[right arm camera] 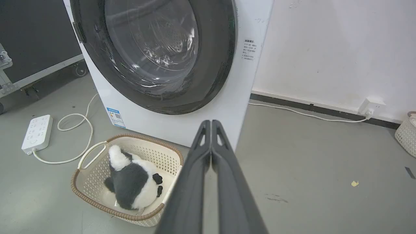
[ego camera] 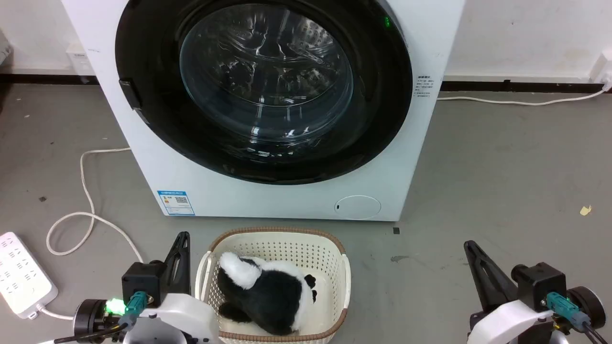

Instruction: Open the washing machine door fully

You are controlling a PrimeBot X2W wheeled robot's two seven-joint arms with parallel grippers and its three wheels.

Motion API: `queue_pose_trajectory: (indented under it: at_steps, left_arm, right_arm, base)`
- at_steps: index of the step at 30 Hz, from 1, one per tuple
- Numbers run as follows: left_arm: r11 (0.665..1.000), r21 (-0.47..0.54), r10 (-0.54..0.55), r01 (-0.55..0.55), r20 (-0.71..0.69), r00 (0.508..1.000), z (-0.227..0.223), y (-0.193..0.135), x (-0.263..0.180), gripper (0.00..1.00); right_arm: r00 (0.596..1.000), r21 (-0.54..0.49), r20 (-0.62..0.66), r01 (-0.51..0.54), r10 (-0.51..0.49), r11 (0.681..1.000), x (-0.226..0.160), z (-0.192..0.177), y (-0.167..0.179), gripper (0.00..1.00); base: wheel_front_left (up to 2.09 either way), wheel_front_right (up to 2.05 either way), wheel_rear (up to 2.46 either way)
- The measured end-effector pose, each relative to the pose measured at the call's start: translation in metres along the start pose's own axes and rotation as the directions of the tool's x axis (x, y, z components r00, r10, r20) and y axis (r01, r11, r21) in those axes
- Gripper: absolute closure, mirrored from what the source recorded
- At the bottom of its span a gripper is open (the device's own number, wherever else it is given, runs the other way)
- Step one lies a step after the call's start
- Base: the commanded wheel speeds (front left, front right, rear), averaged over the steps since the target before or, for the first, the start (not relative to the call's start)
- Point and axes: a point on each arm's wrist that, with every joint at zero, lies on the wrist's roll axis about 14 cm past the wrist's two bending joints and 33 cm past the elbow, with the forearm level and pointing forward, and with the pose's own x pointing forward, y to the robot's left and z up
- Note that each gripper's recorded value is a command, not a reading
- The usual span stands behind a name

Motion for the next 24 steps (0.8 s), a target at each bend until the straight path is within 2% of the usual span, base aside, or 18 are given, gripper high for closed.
queue_pose_trajectory:
  at_steps: [24]
  left_arm:
    - [1.000, 0.000, 0.000, 0.000, 0.000, 1.000, 0.0000, 0.0000, 0.0000, 1.00]
  right_arm:
    - [1.000, 0.000, 0.000, 0.000, 0.000, 1.000, 0.0000, 0.0000, 0.0000, 1.00]
  base:
    - [0.00, 0.00, 0.00]
